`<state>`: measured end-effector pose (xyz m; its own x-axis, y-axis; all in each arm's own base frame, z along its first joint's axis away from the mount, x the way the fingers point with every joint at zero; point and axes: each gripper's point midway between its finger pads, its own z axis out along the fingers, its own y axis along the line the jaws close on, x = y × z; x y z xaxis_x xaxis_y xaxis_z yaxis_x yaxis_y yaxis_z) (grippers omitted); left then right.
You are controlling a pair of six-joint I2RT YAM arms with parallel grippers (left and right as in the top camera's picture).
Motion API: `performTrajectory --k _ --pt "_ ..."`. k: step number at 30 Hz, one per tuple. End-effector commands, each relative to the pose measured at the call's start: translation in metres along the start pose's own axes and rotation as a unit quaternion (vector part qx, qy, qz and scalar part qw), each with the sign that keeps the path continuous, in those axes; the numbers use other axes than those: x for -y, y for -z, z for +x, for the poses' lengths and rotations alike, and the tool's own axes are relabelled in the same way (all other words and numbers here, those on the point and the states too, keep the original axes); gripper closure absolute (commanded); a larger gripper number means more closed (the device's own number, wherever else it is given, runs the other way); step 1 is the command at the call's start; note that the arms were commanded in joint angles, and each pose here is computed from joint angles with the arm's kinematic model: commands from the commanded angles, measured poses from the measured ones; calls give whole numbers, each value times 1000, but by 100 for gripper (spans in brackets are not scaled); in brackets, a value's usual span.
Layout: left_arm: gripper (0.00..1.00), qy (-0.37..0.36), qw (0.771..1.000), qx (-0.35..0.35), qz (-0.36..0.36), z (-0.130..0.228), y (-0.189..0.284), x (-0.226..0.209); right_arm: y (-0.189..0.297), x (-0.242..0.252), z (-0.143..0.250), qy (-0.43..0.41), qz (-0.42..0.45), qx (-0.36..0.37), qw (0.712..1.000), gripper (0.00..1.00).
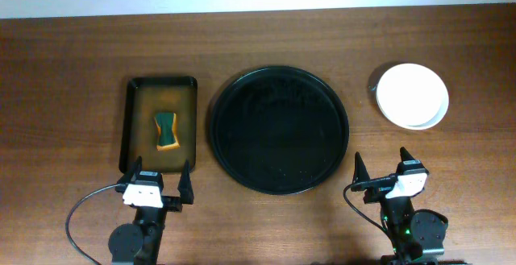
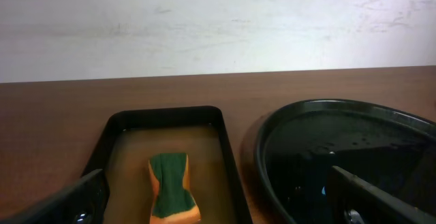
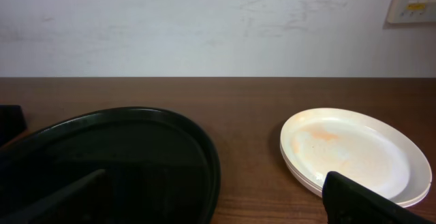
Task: Clean dirty plates on tray and stack at the side
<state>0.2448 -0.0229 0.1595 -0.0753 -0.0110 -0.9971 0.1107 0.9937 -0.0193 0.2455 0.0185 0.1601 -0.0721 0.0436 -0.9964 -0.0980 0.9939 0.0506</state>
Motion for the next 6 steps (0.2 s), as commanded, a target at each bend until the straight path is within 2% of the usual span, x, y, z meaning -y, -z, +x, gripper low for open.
performTrajectory --k 1,6 --pt "1 -10 1000 0 -6 2 0 -2 0 0 2 4 2 -1 1000 1" --pt "1 -10 1000 0 -6 2 0 -2 0 0 2 4 2 -1 1000 1"
